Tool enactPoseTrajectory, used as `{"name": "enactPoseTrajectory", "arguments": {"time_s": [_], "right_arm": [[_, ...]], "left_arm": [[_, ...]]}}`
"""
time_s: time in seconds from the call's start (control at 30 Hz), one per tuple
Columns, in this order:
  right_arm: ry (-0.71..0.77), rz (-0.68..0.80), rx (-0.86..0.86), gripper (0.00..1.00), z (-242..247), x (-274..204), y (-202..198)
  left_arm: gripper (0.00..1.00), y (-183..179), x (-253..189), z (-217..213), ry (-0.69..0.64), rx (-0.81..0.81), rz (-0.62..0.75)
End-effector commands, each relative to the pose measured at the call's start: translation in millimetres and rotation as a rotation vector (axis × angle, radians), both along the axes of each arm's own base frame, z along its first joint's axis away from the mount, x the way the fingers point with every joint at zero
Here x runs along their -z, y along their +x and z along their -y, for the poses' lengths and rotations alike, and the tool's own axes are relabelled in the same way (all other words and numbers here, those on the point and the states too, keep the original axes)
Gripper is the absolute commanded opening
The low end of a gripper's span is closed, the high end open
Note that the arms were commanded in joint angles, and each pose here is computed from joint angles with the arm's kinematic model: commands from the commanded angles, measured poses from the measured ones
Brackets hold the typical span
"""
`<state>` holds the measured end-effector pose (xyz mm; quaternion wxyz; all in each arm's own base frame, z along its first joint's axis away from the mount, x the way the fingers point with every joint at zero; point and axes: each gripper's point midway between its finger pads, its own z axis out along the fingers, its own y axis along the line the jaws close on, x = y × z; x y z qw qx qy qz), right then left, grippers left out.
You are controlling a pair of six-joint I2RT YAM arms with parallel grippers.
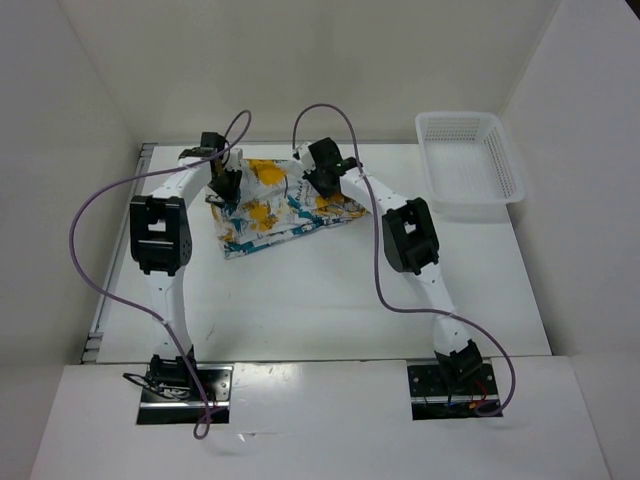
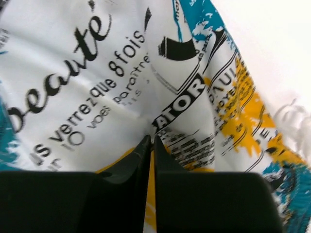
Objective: Fold and stack the shorts
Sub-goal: Fold the shorts
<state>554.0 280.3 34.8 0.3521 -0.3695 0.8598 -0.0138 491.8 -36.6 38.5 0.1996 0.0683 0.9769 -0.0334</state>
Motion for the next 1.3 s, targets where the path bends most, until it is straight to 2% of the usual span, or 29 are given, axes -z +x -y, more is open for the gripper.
{"name": "enactPoseTrajectory", "arguments": {"time_s": [0.0, 0.03, 0.1, 0.17, 0.23, 0.27, 0.33, 0.4, 0.47, 0.53, 0.6, 0.67, 0.73, 0.9, 1.07, 1.27], "right_arm": [[0.122, -0.003, 0.046, 0.13, -12, -58, -19], [0.125, -0.011, 0.031, 0.22, -16, -61, -26], [0.133, -0.025, 0.047, 0.24, -12, -62, -35], [0.148, -0.001, 0.046, 0.27, -8, -85, -41], [0.189, 0.070, 0.072, 0.32, -4, -124, -42], [0.177, 0.081, 0.088, 0.39, 3, -130, -45], [0.209, 0.121, 0.107, 0.46, 16, -160, -51], [0.260, 0.111, 0.113, 0.51, 27, -171, -56], [0.317, 0.060, 0.113, 0.57, 51, -169, -66], [0.326, 0.011, 0.156, 0.58, 73, -147, -67], [0.319, -0.006, 0.190, 0.58, 80, -133, -62], [0.308, -0.033, 0.234, 0.58, 91, -113, -56], [0.333, -0.038, 0.262, 0.58, 98, -112, -46], [0.320, -0.054, 0.324, 0.68, 133, -93, -27], [0.335, -0.133, 0.252, 0.70, 122, -74, -38], [0.304, -0.212, 0.267, 0.69, 126, -43, -56]], "left_arm": [[0.51, 13, -31, -18, 0.060, -0.038, 0.112], [0.51, 11, -26, -25, 0.072, -0.053, 0.106], [0.51, 0, -30, -23, 0.063, -0.048, 0.099], [0.51, -3, -38, -26, 0.053, -0.053, 0.119], [0.53, -7, -64, -21, 0.024, -0.041, 0.162], [0.53, -11, -87, -13, -0.019, -0.019, 0.197], [0.53, -33, -104, -3, -0.068, 0.008, 0.183], [0.53, -60, -96, 8, -0.127, 0.036, 0.108], [0.53, -93, -67, 9, -0.138, 0.034, 0.001], [0.53, -108, -44, 7, -0.129, 0.026, -0.069], [0.53, -107, -36, 11, -0.151, 0.033, -0.085], [0.53, -92, -32, 12, -0.152, 0.035, -0.059], [0.54, -79, -27, 17, -0.138, 0.049, -0.051], [0.55, -65, -11, 13, -0.111, 0.038, -0.056], [0.56, -61, -10, 19, -0.100, 0.053, -0.045], [0.56, -56, -12, 18, -0.092, 0.050, -0.036]]}}
